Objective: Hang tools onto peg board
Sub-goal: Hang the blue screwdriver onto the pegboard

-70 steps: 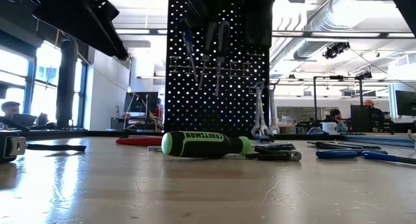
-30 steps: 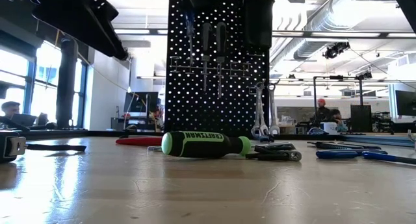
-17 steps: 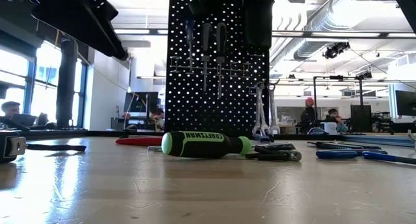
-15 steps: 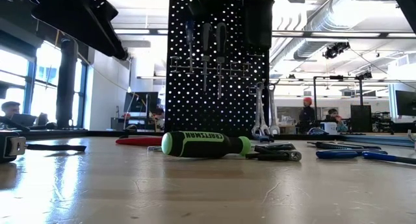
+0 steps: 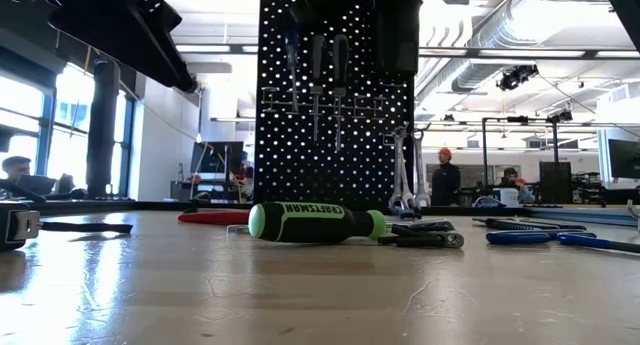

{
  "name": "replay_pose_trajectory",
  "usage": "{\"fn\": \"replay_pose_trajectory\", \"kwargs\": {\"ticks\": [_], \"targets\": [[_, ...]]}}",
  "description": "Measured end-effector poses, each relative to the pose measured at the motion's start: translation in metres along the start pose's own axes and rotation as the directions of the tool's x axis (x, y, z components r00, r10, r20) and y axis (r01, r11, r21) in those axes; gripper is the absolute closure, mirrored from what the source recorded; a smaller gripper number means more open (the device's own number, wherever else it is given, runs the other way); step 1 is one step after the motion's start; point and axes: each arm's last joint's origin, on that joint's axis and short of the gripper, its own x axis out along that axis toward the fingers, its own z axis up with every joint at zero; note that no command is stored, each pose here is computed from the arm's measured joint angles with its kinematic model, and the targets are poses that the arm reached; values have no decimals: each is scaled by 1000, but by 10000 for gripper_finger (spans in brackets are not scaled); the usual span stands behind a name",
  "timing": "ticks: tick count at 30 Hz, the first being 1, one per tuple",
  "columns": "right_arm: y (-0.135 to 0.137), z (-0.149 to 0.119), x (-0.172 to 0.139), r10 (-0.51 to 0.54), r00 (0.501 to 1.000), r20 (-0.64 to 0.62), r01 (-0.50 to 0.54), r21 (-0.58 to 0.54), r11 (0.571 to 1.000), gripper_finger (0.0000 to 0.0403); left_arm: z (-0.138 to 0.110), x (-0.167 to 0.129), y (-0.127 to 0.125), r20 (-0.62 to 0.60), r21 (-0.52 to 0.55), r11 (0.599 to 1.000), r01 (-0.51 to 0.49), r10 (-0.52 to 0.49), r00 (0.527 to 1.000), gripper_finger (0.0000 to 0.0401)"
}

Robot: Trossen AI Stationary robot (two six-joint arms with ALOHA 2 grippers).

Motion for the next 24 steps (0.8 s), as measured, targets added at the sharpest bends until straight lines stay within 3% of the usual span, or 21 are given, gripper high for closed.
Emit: {"fn": "replay_pose_trajectory", "kwargs": {"ticks": [24], "targets": [[4,2,0,11,1000,10,-10,-50,999,315,0,0,0,0,0,1000,1,-1,1000,250]]}}
